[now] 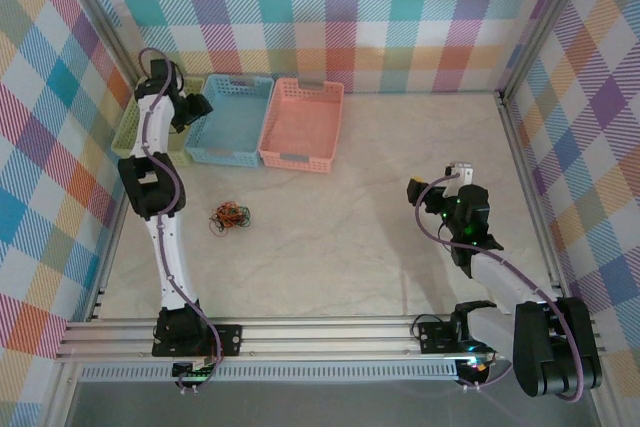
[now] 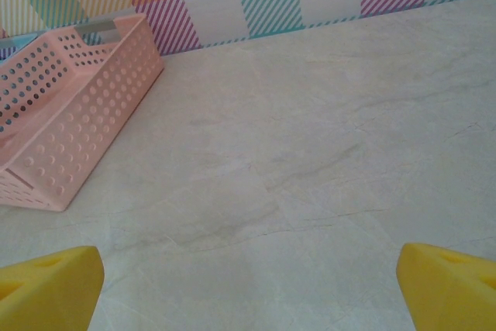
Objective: Untangle the cables
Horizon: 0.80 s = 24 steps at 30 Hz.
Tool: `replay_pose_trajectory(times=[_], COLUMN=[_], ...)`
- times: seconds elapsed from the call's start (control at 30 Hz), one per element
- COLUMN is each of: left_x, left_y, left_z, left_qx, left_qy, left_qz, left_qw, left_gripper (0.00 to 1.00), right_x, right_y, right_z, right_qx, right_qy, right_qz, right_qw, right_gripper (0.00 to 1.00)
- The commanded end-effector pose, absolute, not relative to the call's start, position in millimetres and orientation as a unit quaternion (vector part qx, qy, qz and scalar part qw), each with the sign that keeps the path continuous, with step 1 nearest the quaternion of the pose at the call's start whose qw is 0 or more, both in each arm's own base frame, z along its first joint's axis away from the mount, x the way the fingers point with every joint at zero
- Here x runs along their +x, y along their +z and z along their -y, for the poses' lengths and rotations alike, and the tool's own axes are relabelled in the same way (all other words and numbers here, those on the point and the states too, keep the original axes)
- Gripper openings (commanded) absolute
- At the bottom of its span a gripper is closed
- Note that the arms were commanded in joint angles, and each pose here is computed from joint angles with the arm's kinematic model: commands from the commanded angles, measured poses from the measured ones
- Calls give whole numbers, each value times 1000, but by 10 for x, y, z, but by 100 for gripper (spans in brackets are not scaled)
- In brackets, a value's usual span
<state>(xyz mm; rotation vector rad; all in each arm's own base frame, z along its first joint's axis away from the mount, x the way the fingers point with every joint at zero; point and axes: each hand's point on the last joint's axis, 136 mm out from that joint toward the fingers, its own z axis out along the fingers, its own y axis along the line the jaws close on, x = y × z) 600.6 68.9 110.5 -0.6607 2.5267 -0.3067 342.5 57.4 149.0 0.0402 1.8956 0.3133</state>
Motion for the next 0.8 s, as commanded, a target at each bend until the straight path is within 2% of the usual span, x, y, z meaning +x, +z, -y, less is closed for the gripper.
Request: replay_pose_trajectory(times=[0.0,0.23,0.53,0.77], left_x=[5985,5937,5827,5703], left_y=[1012,1003,1042,1025], left_z=[-291,208,772,1373], left_qx=[-216,-171,-130,-88], left_qy=[-125,-114,-135,-152], left_qz=[-941,-954,-961,-965], left_qw=[228,216,203,193], left_gripper=[65,65,58,59], right_x=[3484,3492,3508,3507], right_y=[1644,1644,1634,1636], right_z=[-620,-625,-634,-631], right_qx=[4,4,4,5], right_qy=[137,138,140,140], right_qz=[-797,-797,-799,-799], right_qw=[589,587,584,585], right_gripper=[97,97,97,98])
